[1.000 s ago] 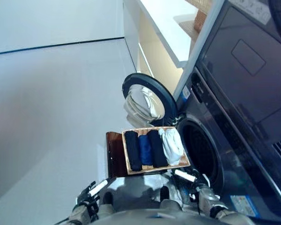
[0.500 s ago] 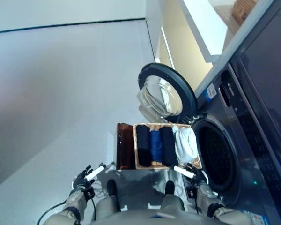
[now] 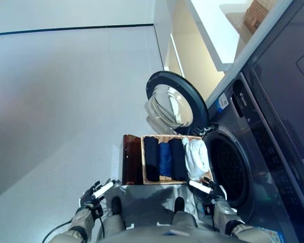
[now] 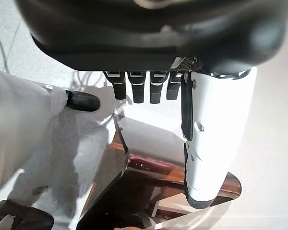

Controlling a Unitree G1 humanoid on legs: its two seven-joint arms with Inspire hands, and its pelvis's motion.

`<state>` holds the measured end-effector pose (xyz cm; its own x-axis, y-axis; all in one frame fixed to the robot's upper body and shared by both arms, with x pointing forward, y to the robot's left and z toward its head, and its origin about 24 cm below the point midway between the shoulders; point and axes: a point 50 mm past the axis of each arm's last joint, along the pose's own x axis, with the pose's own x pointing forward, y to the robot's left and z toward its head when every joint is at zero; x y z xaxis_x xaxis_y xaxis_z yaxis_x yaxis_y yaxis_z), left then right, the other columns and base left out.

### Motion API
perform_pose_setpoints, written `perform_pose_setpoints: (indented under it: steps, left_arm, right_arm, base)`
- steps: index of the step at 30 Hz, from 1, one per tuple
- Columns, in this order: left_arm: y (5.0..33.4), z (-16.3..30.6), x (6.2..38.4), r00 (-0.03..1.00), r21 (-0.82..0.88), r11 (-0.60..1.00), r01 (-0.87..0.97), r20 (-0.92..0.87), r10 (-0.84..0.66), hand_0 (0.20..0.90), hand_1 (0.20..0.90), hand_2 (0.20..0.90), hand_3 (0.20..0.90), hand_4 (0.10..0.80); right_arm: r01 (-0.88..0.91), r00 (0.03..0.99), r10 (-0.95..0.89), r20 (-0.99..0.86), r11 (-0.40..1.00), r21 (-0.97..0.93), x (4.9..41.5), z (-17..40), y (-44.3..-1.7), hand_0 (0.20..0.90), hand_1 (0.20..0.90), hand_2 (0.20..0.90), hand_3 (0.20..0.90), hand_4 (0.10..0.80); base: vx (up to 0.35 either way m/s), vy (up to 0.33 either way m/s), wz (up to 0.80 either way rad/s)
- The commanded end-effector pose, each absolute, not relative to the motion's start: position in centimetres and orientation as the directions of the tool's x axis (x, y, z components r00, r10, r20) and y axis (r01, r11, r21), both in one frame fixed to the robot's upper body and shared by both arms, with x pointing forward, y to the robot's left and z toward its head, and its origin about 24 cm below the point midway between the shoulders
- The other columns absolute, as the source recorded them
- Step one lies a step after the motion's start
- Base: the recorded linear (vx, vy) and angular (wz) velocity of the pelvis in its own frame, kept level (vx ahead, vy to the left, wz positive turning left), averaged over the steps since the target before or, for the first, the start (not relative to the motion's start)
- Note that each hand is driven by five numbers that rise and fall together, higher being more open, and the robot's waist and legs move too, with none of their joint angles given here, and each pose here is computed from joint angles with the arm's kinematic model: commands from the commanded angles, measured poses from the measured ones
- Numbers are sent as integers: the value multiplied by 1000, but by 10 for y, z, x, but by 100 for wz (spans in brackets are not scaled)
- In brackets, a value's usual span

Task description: Pick up the clothes and place them into the washing machine

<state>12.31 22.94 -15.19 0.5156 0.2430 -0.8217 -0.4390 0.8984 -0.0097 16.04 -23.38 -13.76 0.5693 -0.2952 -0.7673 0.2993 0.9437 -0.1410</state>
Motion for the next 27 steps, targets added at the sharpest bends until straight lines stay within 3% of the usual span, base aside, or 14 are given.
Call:
perform_pose_setpoints:
  steps: [1,5,20,27]
  left_arm:
    - [248,-140,144,571,6,883,-470,-760,310,900,900,900,900,800]
    - [243,-135,157,605,-22,889,-457,-740,293,900,900,900,900,800]
    - [241,-137,153,603,10,913,-407,-748,278,900,900,900,900,800]
    - [252,-133,159,592,13,870,-493,-728,346,900,900,900,900,800]
  right_arm:
    - [268,643,-312,-699,947,-176,178,-125,-245,900,900,900,900,800]
    - [281,647,-333,-686,940,-191,181,-122,-252,900,900,900,900,800]
    - [364,580,-406,-706,905,-220,168,-124,-267,900,900,900,900,800]
    - [347,611,-484,-626,875,-337,198,-104,-281,900,900,900,900,800]
  base:
    - [-46,-58,-26]
    - [-12,-10,-3]
    - [56,82,0]
    - [1,-14,-20]
